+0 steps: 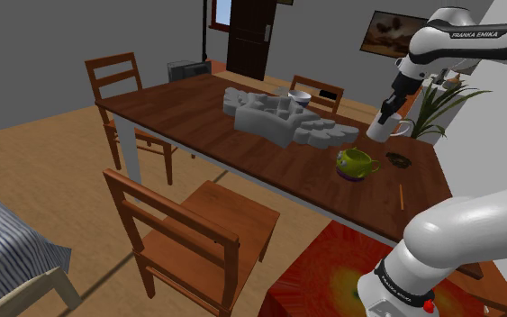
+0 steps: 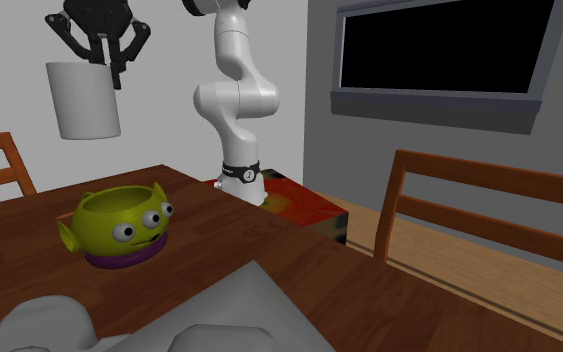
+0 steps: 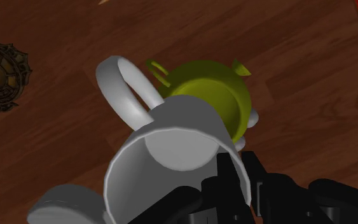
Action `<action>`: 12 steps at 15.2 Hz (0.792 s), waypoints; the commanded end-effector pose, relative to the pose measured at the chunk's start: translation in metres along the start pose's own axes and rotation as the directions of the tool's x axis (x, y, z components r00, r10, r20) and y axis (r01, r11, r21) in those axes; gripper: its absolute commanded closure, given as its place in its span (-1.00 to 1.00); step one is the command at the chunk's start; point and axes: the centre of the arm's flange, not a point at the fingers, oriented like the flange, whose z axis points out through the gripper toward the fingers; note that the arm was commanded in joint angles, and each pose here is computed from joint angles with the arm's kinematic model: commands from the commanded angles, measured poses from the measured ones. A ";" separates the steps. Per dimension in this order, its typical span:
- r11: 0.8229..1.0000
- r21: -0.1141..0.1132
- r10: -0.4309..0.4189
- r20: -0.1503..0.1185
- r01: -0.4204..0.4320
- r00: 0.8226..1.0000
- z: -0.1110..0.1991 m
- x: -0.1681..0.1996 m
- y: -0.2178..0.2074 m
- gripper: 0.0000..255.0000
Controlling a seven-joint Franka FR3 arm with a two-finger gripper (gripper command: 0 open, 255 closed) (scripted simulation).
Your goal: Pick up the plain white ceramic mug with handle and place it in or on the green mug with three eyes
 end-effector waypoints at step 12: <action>1.000 0.000 0.000 0.000 0.000 1.000 0.069 -0.007 -0.001 1.00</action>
